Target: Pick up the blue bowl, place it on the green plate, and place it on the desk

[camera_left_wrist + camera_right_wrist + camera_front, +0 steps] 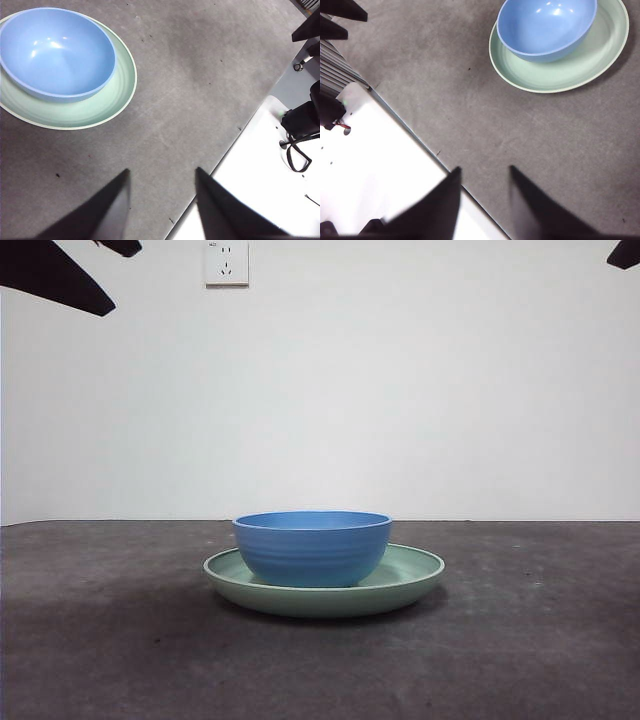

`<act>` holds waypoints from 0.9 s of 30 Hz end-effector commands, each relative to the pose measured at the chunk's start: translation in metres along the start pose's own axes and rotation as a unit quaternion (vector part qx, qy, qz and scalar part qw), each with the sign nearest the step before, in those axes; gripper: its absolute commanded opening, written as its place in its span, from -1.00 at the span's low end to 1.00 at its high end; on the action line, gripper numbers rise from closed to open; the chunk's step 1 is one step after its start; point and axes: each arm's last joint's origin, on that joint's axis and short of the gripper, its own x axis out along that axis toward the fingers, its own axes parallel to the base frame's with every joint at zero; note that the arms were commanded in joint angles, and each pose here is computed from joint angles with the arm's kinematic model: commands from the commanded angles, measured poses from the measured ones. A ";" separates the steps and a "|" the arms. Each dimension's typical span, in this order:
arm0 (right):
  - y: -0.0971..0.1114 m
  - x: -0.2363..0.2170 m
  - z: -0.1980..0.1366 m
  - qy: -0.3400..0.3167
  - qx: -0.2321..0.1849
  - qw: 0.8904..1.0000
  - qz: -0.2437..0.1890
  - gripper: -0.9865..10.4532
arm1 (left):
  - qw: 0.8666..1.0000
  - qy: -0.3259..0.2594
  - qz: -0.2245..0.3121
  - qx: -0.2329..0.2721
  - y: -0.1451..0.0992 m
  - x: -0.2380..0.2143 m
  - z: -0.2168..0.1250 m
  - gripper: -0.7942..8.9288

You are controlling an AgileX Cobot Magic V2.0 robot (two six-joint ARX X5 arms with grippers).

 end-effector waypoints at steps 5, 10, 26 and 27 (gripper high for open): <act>0.002 -0.001 0.003 -0.004 -0.011 1.000 0.003 -0.81 | 1.000 -0.006 -0.004 0.004 -0.002 -0.001 0.004 -0.81; 0.002 -0.001 0.004 -0.010 -0.013 1.000 0.005 -0.81 | 1.000 -0.006 -0.004 0.004 -0.002 -0.001 0.004 -0.81; 0.003 -0.001 0.007 -0.020 -0.017 1.000 0.007 -0.81 | 1.000 -0.009 -0.004 0.010 -0.003 -0.003 0.003 -0.81; 0.003 -0.001 0.007 -0.020 -0.017 1.000 0.007 -0.81 | 0.999 -0.020 0.010 0.039 -0.003 -0.006 0.004 -0.81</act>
